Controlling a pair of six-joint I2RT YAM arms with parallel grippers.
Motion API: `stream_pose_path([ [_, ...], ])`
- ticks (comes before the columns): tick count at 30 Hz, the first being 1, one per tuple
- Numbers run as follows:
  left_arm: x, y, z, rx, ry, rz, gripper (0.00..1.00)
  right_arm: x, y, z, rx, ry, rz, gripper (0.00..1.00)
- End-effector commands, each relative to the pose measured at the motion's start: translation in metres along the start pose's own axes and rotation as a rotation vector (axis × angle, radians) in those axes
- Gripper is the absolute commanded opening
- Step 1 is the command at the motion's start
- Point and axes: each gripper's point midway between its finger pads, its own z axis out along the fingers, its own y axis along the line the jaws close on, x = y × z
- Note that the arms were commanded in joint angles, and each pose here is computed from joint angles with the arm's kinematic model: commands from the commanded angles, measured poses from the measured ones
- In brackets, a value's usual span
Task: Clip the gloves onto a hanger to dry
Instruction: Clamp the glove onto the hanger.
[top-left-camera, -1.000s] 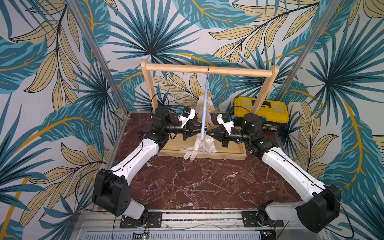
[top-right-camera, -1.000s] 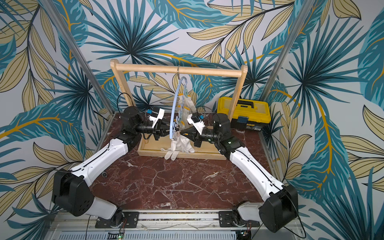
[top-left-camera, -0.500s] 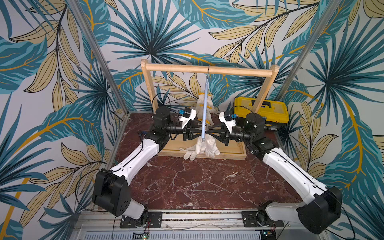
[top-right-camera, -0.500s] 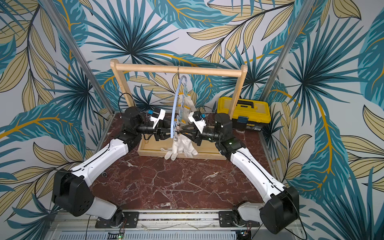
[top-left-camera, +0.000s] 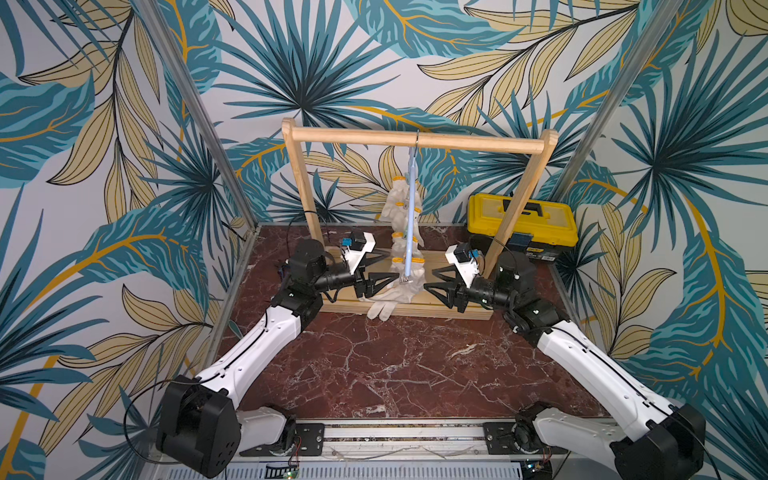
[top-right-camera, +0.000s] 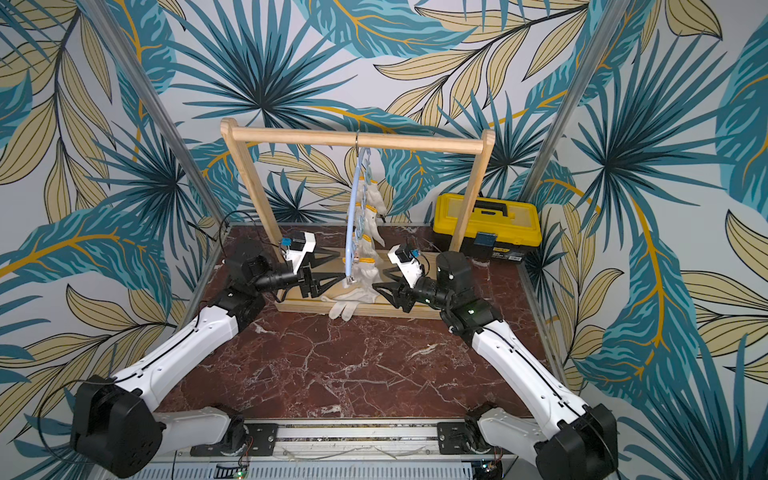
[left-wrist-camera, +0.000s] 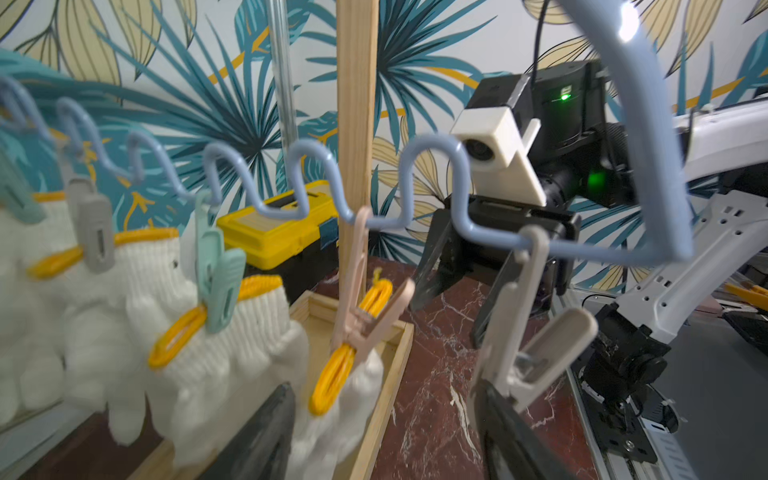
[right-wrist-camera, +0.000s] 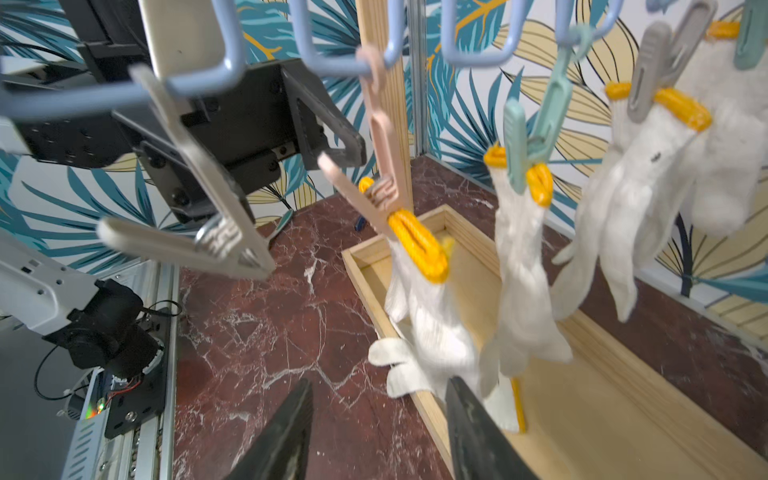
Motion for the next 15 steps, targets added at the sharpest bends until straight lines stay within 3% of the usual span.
stream_pose_path([
  [1, 0.021, 0.018, -0.021, -0.19, 0.019, -0.052, 0.72, 0.027, -0.007, -0.009, 0.078, 0.058, 0.074, 0.54],
  [3, 0.035, 0.024, -0.032, -0.263, 0.043, -0.095, 0.73, 0.036, -0.009, -0.012, 0.103, 0.075, 0.1, 0.54],
  [7, 0.083, 0.049, -0.042, -0.393, 0.221, -0.223, 0.7, 0.056, -0.017, -0.014, 0.153, 0.119, 0.154, 0.55],
  [11, 0.117, 0.076, -0.045, -0.502, 0.315, -0.276, 0.69, 0.068, -0.024, -0.015, 0.197, 0.14, 0.195, 0.55],
  [15, 0.148, 0.084, -0.037, -0.486, 0.418, -0.311, 0.63, 0.078, -0.026, -0.021, 0.235, 0.127, 0.231, 0.56],
])
